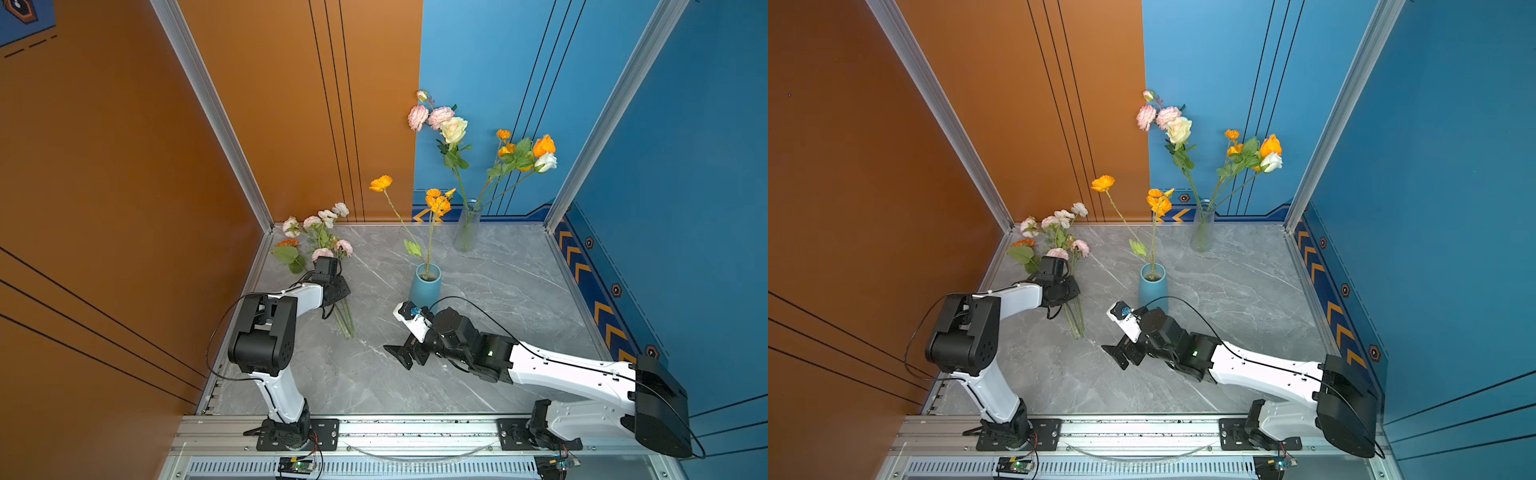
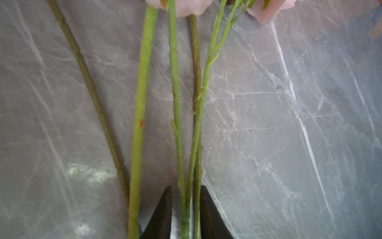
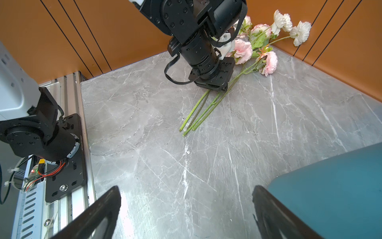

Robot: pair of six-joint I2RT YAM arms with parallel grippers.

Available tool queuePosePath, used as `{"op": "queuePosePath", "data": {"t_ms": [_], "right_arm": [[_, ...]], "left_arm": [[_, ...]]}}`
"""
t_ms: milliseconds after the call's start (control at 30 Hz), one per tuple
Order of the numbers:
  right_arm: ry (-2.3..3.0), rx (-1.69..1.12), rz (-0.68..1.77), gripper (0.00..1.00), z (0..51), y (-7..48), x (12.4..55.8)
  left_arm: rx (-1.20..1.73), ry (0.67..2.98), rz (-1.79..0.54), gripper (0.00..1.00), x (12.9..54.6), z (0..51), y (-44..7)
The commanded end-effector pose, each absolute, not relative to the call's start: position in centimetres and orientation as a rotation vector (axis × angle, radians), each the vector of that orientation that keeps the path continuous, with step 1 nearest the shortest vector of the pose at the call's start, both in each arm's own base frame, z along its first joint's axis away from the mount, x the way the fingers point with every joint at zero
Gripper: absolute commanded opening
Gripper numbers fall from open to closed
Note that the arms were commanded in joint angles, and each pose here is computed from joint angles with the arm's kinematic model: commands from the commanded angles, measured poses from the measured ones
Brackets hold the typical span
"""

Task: Arrange the flowers into the vase
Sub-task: 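Lower the left gripper onto the pink peony stems and close around them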

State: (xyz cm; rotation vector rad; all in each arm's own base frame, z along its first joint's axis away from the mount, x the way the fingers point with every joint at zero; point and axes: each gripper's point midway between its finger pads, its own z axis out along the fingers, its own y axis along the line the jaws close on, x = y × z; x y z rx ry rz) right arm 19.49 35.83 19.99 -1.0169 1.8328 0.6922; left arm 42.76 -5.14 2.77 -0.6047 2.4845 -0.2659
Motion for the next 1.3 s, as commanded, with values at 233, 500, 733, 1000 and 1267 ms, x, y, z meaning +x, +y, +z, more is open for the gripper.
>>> {"op": "queuePosePath", "data": {"t_ms": [233, 500, 733, 1000, 1267], "right_arm": [[1.806, -0.998, 0.72, 1.0, 21.4, 36.2, 19.8], [1.805, -0.996, 0.728, 1.0, 21.6, 36.2, 19.6], [1.795, -0.984, 0.747, 1.0, 21.9, 36.2, 19.6], [1.818, -0.916, 0.751, 1.0, 22.6, 35.3, 21.5], [1.833, -0.805, 0.676, 1.0, 24.3, 30.6, 24.5]], "left_arm": [[-0.585, 2.537, -0.23, 0.14, 42.5, 1.5, -5.0], [-0.564, 2.507, -0.219, 0.0, 41.9, 3.9, -4.1], [-0.488, 2.413, -0.238, 0.0, 40.8, 10.5, -3.8], [-0.375, 2.194, -0.316, 0.0, 38.8, 19.2, -4.9], [-0.141, 1.771, -0.471, 0.0, 36.0, 30.6, -8.8]]}}
